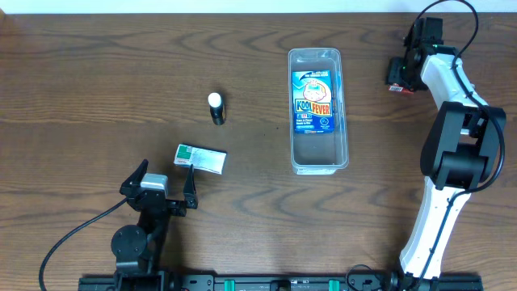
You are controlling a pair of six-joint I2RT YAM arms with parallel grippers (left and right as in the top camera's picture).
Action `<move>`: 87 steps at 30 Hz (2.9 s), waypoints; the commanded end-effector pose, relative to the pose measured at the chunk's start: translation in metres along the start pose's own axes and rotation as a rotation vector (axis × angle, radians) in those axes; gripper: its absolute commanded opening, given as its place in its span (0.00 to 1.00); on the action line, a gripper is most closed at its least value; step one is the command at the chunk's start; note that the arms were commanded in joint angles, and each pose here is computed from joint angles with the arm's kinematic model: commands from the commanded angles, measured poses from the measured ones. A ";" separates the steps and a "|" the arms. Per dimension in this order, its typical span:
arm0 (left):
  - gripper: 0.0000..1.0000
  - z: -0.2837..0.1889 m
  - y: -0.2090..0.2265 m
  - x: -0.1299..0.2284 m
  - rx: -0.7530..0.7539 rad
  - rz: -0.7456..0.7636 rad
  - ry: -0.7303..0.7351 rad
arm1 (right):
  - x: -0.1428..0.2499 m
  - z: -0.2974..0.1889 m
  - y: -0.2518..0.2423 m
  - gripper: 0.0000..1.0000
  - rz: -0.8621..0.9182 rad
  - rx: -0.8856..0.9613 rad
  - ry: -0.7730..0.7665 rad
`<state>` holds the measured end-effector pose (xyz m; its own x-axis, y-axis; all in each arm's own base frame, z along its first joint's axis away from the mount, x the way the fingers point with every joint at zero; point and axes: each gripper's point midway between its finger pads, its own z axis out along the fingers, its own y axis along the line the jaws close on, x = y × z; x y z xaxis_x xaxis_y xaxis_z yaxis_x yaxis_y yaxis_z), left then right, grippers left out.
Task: Pack container
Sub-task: 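Grasp the red-orange medicine box with the right gripper, then carry the red box into the container and release it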
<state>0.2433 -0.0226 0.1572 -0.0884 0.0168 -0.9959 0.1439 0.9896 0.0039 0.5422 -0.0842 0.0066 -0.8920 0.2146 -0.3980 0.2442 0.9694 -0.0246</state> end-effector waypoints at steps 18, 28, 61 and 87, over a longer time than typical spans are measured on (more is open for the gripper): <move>0.98 0.001 0.001 0.017 -0.003 -0.003 0.051 | -0.010 -0.089 0.017 0.63 0.020 -0.072 -0.022; 0.98 0.001 0.001 0.017 -0.003 -0.003 0.051 | 0.001 -0.203 0.084 0.63 -0.039 -0.265 -0.072; 0.98 0.001 0.001 0.017 -0.003 -0.003 0.051 | 0.091 -0.136 0.228 0.64 -0.183 -0.160 0.082; 0.98 0.001 0.001 0.017 -0.003 -0.003 0.051 | 0.095 -0.097 0.235 0.80 -0.192 -0.151 0.099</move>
<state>0.2433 -0.0226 0.1571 -0.0887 0.0168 -0.9959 0.1439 0.9896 0.0038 0.4761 0.1756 0.0545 -0.9517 0.0284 -0.3058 0.0123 0.9984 0.0545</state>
